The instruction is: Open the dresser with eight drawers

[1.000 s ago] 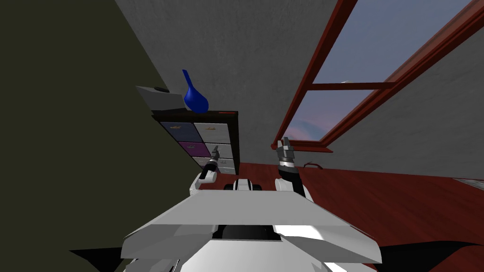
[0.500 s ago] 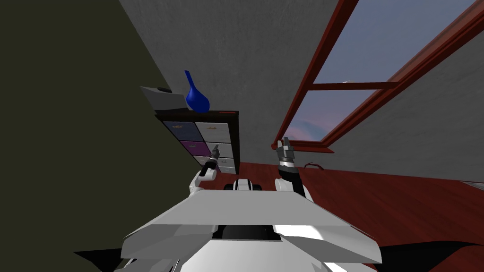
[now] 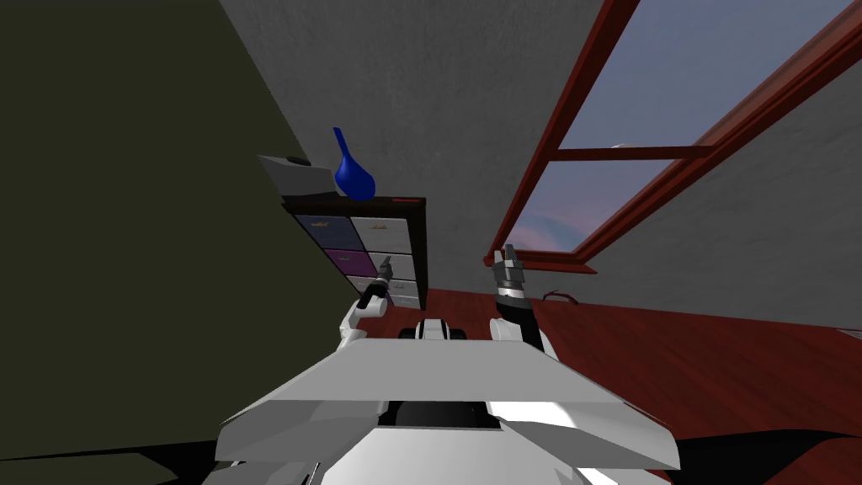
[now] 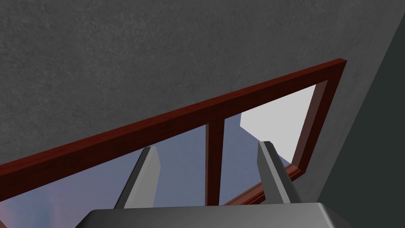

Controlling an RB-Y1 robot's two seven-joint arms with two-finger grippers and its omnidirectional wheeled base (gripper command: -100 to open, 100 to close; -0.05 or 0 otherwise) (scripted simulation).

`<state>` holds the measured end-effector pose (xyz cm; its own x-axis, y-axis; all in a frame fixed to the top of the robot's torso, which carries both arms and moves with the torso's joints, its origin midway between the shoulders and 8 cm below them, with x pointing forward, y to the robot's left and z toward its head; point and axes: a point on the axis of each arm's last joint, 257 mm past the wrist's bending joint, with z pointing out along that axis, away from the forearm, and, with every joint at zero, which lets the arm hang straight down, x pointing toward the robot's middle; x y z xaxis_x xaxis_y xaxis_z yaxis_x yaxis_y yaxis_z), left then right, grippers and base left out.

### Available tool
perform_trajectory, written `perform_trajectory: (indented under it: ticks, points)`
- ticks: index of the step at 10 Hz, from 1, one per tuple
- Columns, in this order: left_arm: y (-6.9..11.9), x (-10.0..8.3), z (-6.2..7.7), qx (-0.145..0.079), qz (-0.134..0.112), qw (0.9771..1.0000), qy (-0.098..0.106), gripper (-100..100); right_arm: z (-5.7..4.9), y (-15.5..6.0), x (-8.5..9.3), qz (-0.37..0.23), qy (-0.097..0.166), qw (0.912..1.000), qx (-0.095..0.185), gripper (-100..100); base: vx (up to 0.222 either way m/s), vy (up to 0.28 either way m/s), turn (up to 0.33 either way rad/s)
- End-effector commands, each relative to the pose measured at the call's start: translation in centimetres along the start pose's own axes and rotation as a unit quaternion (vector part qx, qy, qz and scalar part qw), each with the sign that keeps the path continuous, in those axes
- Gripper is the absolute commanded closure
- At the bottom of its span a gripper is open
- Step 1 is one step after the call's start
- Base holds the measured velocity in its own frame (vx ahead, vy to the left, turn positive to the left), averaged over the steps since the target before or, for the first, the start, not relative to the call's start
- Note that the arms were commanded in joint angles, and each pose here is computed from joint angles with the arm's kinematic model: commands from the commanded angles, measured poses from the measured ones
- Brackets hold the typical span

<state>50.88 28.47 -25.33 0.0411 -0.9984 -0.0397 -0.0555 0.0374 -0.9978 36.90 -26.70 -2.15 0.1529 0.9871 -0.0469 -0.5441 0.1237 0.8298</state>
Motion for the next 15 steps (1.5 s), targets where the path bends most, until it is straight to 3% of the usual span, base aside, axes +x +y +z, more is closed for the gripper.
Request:
perform_trajectory:
  ticks: [1, 5, 9, 10, 15]
  points:
    - [-0.1, 0.9, 0.6, -0.012, -0.015, 0.9998, 0.003, -100, 0.0, 0.0, 0.0, 0.000, 0.000, 1.0000, 0.000, 0, -0.024, -0.013, 0.024]
    - [-0.4, 3.8, 1.2, -0.028, -0.061, 0.9977, 0.008, -100, 0.0, 0.0, 0.0, 0.000, 0.000, 1.0000, 0.000, 0, -0.017, -0.010, 0.026]
    - [-0.5, 3.7, 1.3, -0.028, -0.061, 0.9977, 0.008, -100, 0.0, 0.0, 0.0, 0.000, 0.000, 1.0000, 0.000, 0, 0.038, -0.004, 0.001]
    - [-0.6, 3.7, 1.3, -0.028, -0.061, 0.9977, 0.008, 100, 0.0, 0.0, 0.0, 0.000, 0.000, 1.0000, 0.000, 0, -0.002, -0.002, 0.015]
    - [-0.5, 3.9, 0.8, -0.032, -0.061, 0.9976, 0.012, 100, 0.0, 0.0, 0.0, 0.000, 0.000, 1.0000, 0.000, 0, -0.161, 0.015, 0.011]
